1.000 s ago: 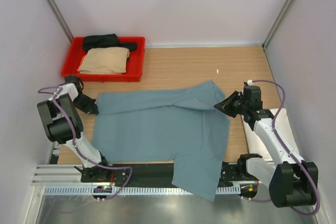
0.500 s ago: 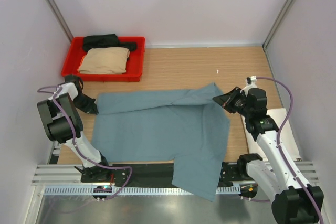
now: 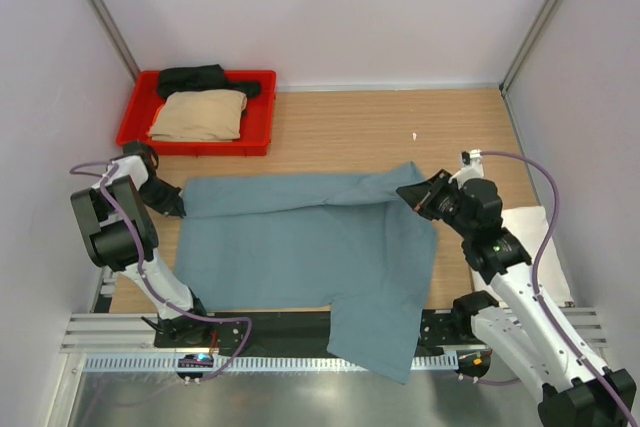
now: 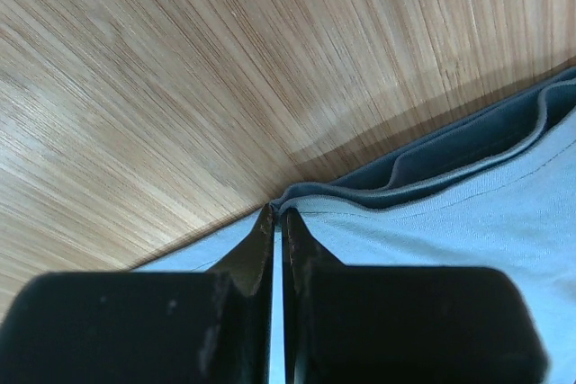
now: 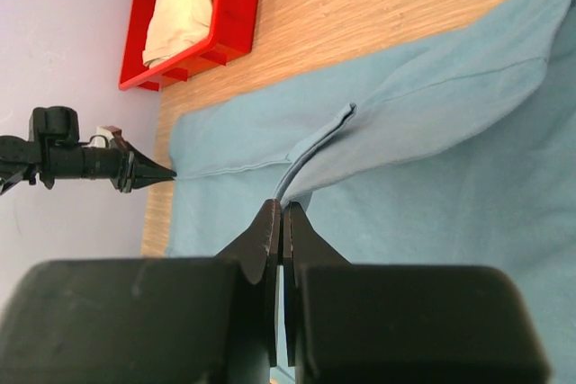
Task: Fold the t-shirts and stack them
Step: Fold the tshirt
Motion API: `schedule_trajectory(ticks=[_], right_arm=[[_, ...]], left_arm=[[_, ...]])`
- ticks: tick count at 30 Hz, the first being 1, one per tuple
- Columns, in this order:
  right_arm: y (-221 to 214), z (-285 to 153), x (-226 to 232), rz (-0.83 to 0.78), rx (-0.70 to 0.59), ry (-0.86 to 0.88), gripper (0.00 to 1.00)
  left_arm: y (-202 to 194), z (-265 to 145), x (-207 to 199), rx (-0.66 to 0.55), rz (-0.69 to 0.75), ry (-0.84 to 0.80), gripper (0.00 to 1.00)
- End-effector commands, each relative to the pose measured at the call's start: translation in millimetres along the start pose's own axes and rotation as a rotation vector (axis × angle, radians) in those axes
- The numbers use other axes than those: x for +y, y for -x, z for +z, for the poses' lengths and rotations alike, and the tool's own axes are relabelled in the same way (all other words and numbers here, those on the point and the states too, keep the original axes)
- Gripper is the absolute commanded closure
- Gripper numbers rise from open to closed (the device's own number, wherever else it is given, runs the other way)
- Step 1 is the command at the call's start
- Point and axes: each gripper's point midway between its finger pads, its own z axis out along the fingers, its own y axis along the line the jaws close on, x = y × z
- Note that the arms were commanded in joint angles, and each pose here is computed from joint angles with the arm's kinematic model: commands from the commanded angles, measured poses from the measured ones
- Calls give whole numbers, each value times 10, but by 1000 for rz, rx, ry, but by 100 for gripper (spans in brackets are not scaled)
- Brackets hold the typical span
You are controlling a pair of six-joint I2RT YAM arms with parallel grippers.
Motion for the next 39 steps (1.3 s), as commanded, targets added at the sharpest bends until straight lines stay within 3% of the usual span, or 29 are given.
schedule_trajectory(ticks=[1, 6, 13, 39], right_arm=[[171, -79, 26, -19, -92, -21, 99], [23, -53, -393, -10, -33, -221, 99], [-107, -13, -688, -52, 67, -376, 99], [-545, -63, -904, -157, 367, -436, 96]], left_arm=[[118, -22, 4, -38, 16, 20, 100], [103, -15, 22, -35, 20, 24, 100], [79, -1, 18, -24, 22, 22, 100], [36, 23, 135, -20, 28, 67, 100]])
